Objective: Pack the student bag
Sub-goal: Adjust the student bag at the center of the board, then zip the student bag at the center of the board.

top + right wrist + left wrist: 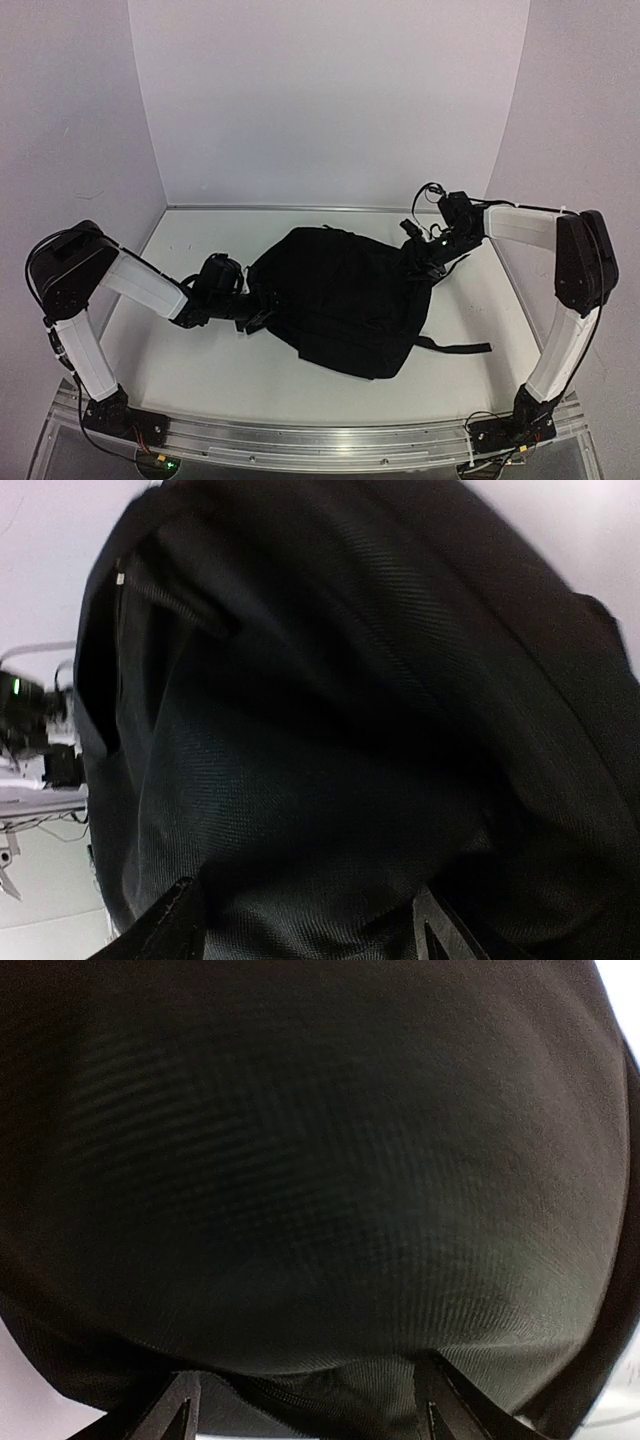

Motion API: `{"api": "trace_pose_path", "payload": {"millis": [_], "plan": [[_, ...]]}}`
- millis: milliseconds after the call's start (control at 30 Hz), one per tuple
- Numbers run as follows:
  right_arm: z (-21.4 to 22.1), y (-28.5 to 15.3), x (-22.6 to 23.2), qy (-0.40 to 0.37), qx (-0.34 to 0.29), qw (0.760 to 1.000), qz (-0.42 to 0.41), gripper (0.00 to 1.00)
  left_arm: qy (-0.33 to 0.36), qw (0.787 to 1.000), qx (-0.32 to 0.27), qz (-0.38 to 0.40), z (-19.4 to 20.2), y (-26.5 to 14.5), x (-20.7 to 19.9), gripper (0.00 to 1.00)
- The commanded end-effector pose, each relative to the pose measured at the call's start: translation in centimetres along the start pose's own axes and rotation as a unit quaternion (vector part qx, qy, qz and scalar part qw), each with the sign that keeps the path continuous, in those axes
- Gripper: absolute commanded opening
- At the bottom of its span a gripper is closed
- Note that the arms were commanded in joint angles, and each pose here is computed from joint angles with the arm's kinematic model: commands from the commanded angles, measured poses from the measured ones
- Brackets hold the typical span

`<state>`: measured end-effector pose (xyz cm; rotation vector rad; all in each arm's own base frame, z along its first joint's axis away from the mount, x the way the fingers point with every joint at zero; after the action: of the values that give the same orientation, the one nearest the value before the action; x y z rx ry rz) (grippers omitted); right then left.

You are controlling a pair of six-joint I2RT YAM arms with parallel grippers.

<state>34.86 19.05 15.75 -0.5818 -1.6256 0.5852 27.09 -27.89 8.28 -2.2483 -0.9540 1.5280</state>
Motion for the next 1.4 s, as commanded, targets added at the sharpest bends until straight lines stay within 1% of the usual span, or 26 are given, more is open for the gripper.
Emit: {"api": "trace_pose_path", "payload": {"millis": [0,67,167,233,300,367,467,533,600,733,833,900,1000,1133,1233,1367], "plan": [[7.4,4.5,4.0,-0.041,0.135,0.989,-0.052,0.71,0.043,0.996,-0.075,0.029,-8.3,-0.6,-1.4,0.73],[9.5,5.4,6.1,-0.091,0.162,0.98,-0.068,0.72,0.046,0.995,-0.088,0.012,-11.3,-1.3,-0.2,0.74],[10.0,4.5,9.7,-0.14,0.157,0.972,-0.101,0.75,0.059,0.993,-0.101,0.001,-14.7,-2.5,0.1,0.74],[8.8,2.6,11.6,-0.166,0.124,0.972,-0.112,0.75,0.082,0.99,-0.11,-0.015,-15.8,-3.7,-0.7,0.74],[7.3,0.3,12.5,-0.185,0.08,0.973,-0.11,0.77,0.097,0.988,-0.117,-0.023,-16.0,-5.1,-1.8,0.75],[5.7,-1.1,12.2,-0.19,0.044,0.976,-0.094,0.77,0.092,0.988,-0.116,-0.033,-15.2,-6.2,-1.8,0.75],[3.1,-1.9,10.1,-0.169,0.005,0.984,-0.051,0.76,0.099,0.988,-0.116,-0.034,-13.4,-8.0,-3.0,0.75],[1.6,-2.1,8.6,-0.151,-0.014,0.988,-0.022,0.74,0.134,0.983,-0.113,-0.046,-11.6,-8.5,-4.9,0.75],[0.3,-1.7,7.5,-0.135,-0.024,0.991,-0.006,0.69,0.178,0.977,-0.096,-0.068,-9.9,-8.9,-7.1,0.74],[-1.4,-0.5,6.9,-0.097,-0.037,0.995,-0.012,0.64,0.243,0.965,-0.077,-0.067,-7.5,-9.3,-11.8,0.65],[-2.3,0.5,6.8,-0.077,-0.036,0.996,-0.029,0.6,0.278,0.958,-0.046,-0.059,-5.9,-8.3,-14.5,0.53],[-2.5,1.0,6.7,-0.067,-0.032,0.996,-0.041,0.57,0.292,0.955,-0.02,-0.059,-4.9,-6.9,-15.5,0.46],[-2.6,1.4,6.9,-0.053,-0.028,0.996,-0.06,0.5,0.319,0.946,0.003,-0.054,-3.5,-4.9,-17.7,0.39],[-2.5,1.7,7.1,-0.044,-0.035,0.995,-0.08,0.43,0.341,0.939,0.016,-0.042,-2.9,-2.7,-20.2,0.33],[-2.5,2.1,7.0,-0.043,-0.037,0.995,-0.078,0.42,0.346,0.937,0.021,-0.046,-3.2,-1.1,-20.8,0.31],[-2.6,2.9,6.6,-0.038,-0.032,0.996,-0.073,0.42,0.348,0.934,0.03,-0.072,-4.0,1.1,-21.2,0.3]]}}
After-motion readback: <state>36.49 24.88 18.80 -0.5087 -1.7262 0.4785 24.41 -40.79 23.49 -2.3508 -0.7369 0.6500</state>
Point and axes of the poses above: each gripper's point midway between its finger pads, its own y axis out along the fingers, its own x axis along the line the jaws close on, z = x × y, the point moved 6 cm from there along -y, back along the fingers, and after that the axes turned 15 degrees about y, right-handed, at the moved point
